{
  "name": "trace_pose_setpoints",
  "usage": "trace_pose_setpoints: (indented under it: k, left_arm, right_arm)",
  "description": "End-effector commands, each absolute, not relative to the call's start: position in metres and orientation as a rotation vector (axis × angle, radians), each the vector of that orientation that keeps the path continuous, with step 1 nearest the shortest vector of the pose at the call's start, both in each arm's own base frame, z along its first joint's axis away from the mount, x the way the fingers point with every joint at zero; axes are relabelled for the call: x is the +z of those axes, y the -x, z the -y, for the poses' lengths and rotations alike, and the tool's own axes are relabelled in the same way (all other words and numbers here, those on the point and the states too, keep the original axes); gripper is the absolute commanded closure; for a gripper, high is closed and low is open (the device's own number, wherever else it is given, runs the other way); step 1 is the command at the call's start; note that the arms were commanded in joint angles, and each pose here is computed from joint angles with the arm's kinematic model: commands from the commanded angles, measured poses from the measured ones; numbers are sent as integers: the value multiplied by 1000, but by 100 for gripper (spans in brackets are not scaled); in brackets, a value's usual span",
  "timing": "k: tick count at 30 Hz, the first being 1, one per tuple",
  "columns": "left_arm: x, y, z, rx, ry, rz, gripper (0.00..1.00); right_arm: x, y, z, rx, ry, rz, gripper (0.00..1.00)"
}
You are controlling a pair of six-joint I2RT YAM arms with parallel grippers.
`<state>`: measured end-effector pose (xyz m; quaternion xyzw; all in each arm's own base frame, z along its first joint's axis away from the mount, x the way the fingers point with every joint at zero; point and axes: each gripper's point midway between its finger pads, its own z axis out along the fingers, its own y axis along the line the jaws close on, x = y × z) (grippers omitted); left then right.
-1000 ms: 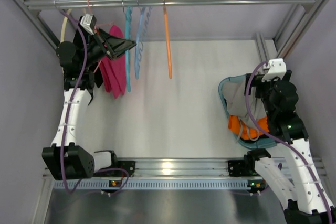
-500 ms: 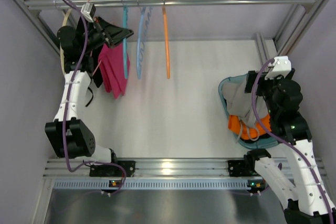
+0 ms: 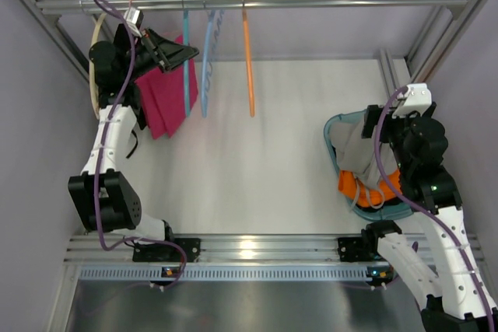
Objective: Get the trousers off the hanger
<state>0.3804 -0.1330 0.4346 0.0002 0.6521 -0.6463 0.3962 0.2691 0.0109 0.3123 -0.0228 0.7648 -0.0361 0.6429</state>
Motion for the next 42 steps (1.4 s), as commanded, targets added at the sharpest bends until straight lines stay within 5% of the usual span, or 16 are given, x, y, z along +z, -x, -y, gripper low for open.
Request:
trace_pose_setpoints:
  k: [1, 12, 37, 42]
  left_arm:
    - [438, -380, 130, -1586, -42, -1594, 100]
    - [423, -407, 125, -1623, 103, -1627, 100]
    - [435, -389, 121, -1485, 84, -1532, 49]
    - [437, -388, 121, -1448, 77, -1522, 47]
  right_arm:
    - [332, -266, -10, -61, 30, -1690, 1]
    - [330, -268, -12, -45, 25, -1696, 1]
    - [335, -266, -14, -26, 22, -1684, 1]
    - [336, -264, -15, -18, 23, -1680, 1]
